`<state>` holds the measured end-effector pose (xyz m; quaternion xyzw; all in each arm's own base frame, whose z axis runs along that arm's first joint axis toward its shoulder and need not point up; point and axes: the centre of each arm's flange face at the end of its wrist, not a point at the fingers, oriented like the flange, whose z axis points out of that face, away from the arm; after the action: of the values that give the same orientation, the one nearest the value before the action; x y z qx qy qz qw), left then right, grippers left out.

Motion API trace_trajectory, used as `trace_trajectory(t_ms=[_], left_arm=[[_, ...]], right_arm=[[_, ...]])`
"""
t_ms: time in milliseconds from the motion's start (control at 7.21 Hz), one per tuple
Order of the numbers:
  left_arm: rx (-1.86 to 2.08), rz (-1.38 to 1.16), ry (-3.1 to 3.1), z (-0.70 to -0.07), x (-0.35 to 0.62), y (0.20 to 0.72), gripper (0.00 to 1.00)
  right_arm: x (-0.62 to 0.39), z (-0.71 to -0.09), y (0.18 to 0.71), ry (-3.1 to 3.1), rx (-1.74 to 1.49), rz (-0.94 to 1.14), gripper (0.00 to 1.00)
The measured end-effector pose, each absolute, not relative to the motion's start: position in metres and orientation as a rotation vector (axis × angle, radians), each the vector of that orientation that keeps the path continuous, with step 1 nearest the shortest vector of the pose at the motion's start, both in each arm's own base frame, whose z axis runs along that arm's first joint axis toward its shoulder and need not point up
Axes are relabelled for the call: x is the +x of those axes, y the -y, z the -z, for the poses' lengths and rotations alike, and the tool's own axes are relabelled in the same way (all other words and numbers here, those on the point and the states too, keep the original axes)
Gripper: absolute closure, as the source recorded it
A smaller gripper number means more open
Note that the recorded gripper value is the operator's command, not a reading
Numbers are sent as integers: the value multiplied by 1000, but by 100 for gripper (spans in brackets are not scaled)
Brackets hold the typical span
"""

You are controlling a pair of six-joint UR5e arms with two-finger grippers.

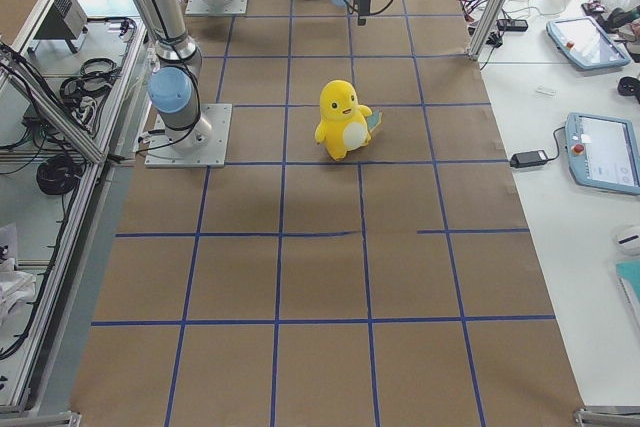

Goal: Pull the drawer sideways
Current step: 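Pull the drawer handle with the left gripper away from the white box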

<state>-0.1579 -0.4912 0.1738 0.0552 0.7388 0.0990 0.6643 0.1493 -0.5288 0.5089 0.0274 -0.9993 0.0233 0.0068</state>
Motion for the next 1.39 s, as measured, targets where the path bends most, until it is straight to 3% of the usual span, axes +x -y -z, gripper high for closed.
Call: trace_trajectory(t_ms=[1386], left_arm=[[198,-218,-1671,-176,-183,491,80]], right_arm=[[149,-509,529,3126,86,-73,0]])
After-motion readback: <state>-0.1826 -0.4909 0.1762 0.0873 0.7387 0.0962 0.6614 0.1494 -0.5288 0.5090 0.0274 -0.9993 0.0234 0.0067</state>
